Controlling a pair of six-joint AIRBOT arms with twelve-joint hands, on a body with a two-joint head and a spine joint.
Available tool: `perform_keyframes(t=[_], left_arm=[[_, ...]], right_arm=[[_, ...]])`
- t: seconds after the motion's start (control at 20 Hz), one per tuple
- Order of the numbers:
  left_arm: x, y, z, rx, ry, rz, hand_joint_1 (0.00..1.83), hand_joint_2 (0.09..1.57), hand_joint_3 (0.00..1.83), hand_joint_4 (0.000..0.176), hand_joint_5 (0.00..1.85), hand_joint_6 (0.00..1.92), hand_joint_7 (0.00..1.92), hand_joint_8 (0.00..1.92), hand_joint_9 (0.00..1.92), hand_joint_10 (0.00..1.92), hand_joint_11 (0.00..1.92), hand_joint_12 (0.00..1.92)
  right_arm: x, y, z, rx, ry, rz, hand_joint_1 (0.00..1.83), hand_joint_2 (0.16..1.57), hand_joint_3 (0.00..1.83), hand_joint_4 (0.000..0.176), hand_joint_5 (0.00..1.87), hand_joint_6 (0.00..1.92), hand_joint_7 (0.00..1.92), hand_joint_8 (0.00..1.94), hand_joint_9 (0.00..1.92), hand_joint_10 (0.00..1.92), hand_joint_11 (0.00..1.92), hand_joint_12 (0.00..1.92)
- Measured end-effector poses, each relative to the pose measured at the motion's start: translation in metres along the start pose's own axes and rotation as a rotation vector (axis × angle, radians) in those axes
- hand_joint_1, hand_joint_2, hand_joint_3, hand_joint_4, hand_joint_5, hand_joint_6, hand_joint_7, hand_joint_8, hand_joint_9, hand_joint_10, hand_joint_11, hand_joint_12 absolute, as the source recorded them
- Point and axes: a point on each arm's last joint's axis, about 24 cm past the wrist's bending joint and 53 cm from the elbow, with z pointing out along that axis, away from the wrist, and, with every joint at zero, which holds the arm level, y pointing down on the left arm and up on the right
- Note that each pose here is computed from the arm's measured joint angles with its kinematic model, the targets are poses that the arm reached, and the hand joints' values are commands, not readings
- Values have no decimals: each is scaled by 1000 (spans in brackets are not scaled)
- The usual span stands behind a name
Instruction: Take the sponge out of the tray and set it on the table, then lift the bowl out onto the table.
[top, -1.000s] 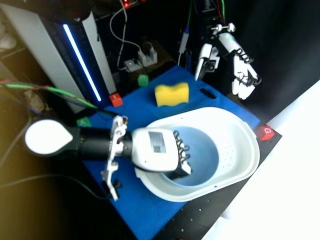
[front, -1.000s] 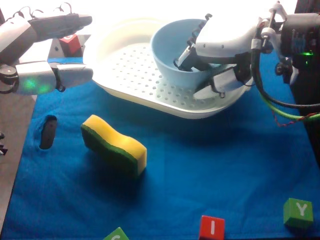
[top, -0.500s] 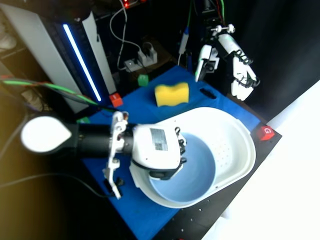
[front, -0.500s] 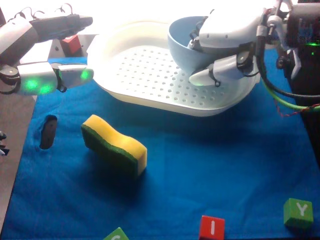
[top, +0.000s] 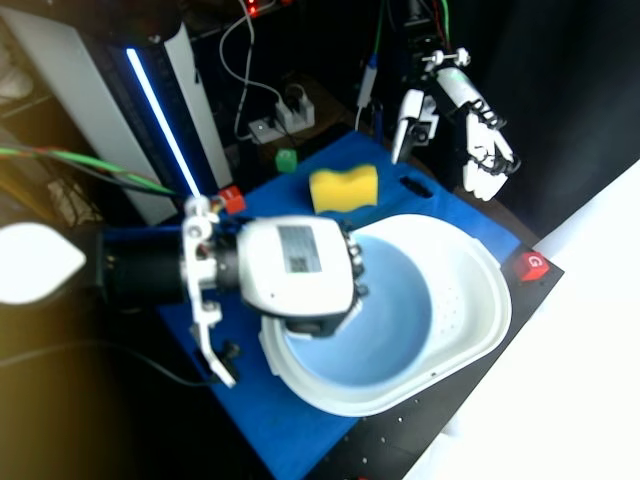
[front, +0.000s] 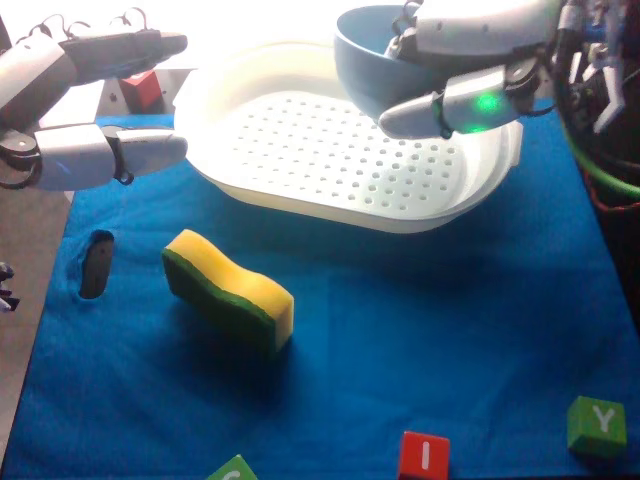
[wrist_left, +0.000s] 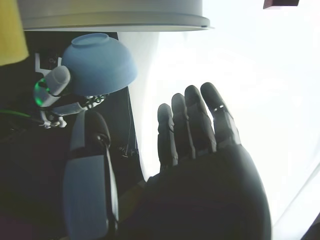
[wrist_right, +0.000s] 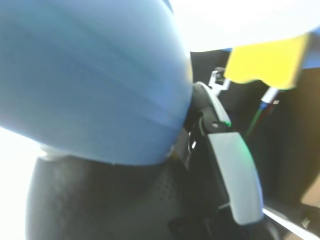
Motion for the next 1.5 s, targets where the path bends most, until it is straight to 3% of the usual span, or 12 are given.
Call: perform_keyframes(t=[0.05, 0.1, 0.15, 0.2, 0.25, 0.3, 0.4, 0.45, 0.55, 0.65, 1.3, 1.5], left_arm=[[0, 0, 0, 1, -1, -5, 783, 1035, 0, 10, 478, 2, 441, 1, 442, 1, 60, 949], [0, 0, 0, 0, -2, -8, 782, 1036, 0, 4, 469, 1, 440, 0, 447, 1, 58, 976], [0, 0, 0, 0, -3, -9, 778, 1037, 0, 4, 465, 0, 433, 0, 449, 1, 57, 982], [0, 1, -1, 1, -3, -9, 777, 1024, 0, 12, 474, 3, 448, 5, 451, 2, 63, 978], [0, 1, -1, 0, -1, -10, 777, 1024, 0, 12, 474, 3, 448, 5, 451, 2, 63, 978], [1, 1, -1, -1, 1, -12, 788, 1027, 0, 6, 470, 1, 443, 2, 438, 0, 50, 971], [0, 0, -4, -3, -3, -15, 775, 1033, 0, 20, 453, 0, 439, 0, 420, 0, 41, 927], [-3, -1, -7, 3, -5, -8, 766, 1030, 0, 25, 453, 0, 444, 2, 424, 2, 45, 921], [-7, 1, -8, -4, -22, -16, 731, 1030, 0, 37, 448, 1, 440, 0, 435, 7, 57, 921], [-7, 1, -8, -3, -21, -15, 762, 1034, 3, 47, 457, 1, 430, 2, 423, 0, 65, 884], [-4, -1, -9, 1, -15, -18, 771, 1037, 1, 43, 440, 1, 438, 0, 452, 3, 36, 928], [-5, -1, -9, 0, -18, -20, 782, 1048, 0, 45, 435, 0, 430, 0, 446, 1, 15, 990]], right_arm=[[-4, 6, -6, -18, -7, 4, 0, 1566, 16, 71, 802, 1921, 1542, 1941, 1706, 1921, 1718, 1921], [-7, 14, -13, -42, -10, 4, 0, 1570, 24, 128, 817, 1921, 1563, 1941, 1713, 1921, 1714, 1921], [-7, 23, -20, -69, -9, 8, 288, 1560, 7, 41, 695, 1921, 1525, 1941, 1723, 1921, 1744, 1921], [-5, 38, -26, -114, -3, 11, 578, 1533, 0, 162, 606, 1921, 1478, 1941, 1668, 1921, 1668, 1921], [-2, 46, -30, -135, 5, 8, 578, 1533, 0, 162, 606, 1921, 1478, 1941, 1668, 1921, 1668, 1921], [0, 55, -35, -161, 15, 2, 644, 1520, 0, 53, 425, 1921, 1424, 1941, 1642, 1921, 1655, 1921], [9, 74, -44, -213, 34, 11, 728, 1544, 2, 0, 352, 1921, 1353, 1941, 1591, 1921, 1604, 1921], [18, 84, -50, -245, 53, 24, 751, 1546, 1, 0, 344, 1921, 1269, 1941, 1552, 1921, 1605, 1921], [47, 96, -60, -283, 125, 21, 580, 1517, 0, 111, 373, 1921, 1322, 1941, 1639, 1921, 1710, 1921], [75, 107, -65, -318, 194, 26, 650, 1519, 1, 0, 436, 1921, 1319, 1941, 1553, 1921, 1610, 1921], [133, 76, -56, -243, 336, 180, 435, 1458, 0, 0, 871, 1897, 1406, 1941, 1585, 1921, 1700, 1921], [143, 85, -58, -261, 367, 162, 63, 1289, 0, 0, 368, 450, 502, 744, 524, 936, 423, 1305]])
